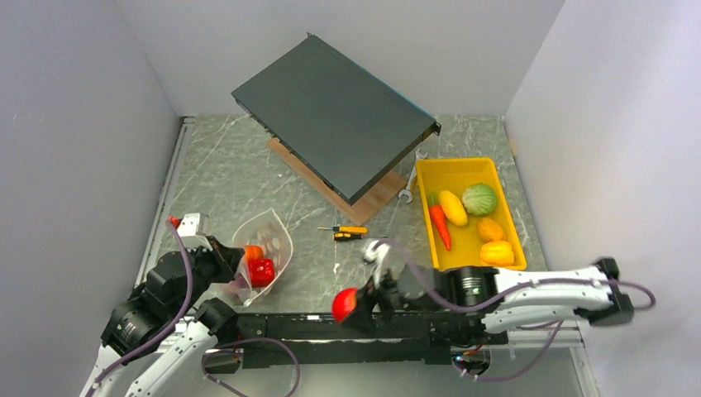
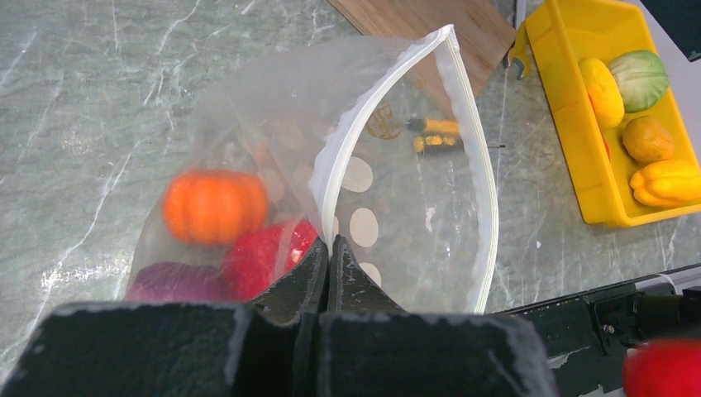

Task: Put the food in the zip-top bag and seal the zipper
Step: Place the fake vegetable in the zipper food storage bag.

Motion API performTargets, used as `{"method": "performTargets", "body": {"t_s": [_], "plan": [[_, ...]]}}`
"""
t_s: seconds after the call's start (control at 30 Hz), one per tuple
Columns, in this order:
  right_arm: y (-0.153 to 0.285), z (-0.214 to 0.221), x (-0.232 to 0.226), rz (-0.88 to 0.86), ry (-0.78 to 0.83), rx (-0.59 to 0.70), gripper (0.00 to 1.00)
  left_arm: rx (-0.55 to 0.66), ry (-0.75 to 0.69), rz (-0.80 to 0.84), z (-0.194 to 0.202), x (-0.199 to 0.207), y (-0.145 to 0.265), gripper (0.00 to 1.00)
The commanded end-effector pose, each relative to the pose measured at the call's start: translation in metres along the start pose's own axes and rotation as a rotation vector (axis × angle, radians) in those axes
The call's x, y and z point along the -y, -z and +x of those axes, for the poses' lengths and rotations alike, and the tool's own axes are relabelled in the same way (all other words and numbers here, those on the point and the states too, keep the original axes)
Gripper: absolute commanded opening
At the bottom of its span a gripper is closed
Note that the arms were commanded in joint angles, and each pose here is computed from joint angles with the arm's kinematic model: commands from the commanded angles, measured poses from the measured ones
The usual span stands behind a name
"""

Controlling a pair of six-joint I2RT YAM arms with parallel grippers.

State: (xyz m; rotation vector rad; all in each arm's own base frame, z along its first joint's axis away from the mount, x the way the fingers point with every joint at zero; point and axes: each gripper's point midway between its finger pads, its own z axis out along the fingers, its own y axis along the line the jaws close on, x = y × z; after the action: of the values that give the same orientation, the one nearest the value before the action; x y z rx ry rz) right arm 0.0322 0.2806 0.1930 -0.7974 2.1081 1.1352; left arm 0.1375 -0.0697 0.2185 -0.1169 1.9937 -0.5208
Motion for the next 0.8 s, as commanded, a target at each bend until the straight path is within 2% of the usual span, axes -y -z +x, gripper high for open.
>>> {"method": "performTargets", "body": {"t_s": [0.0, 0.13, 0.2, 0.27, 0.47, 0.63, 0.77], "plan": [[-0.026, -0.051, -0.089, -0.091, 0.236, 0.143, 0.00, 0.023, 0.003, 0.011, -0.007, 0.004, -0.002, 0.00], [-0.076, -0.067, -0.123, -0.041, 0.365, 0.109, 0.00, 0.011, 0.001, 0.004, -0.006, 0.004, -0.004, 0.00], [-0.096, -0.083, -0.120, 0.071, 0.408, 0.134, 0.00, 0.008, 0.000, 0.001, -0.006, 0.004, -0.004, 0.00], [-0.114, -0.096, -0.113, 0.189, 0.450, 0.145, 0.07, 0.009, 0.002, 0.001, -0.006, 0.004, -0.004, 0.00], [-0.145, -0.129, -0.094, 0.427, 0.550, 0.176, 0.19, 0.029, 0.010, 0.010, -0.008, 0.004, -0.001, 0.00], [-0.156, -0.150, -0.073, 0.422, 0.466, 0.186, 0.24, 0.046, 0.016, 0.014, -0.010, 0.003, 0.002, 0.00], [-0.164, -0.165, -0.058, 0.363, 0.390, 0.194, 0.34, 0.046, 0.016, 0.014, -0.010, 0.003, 0.002, 0.00]]}}
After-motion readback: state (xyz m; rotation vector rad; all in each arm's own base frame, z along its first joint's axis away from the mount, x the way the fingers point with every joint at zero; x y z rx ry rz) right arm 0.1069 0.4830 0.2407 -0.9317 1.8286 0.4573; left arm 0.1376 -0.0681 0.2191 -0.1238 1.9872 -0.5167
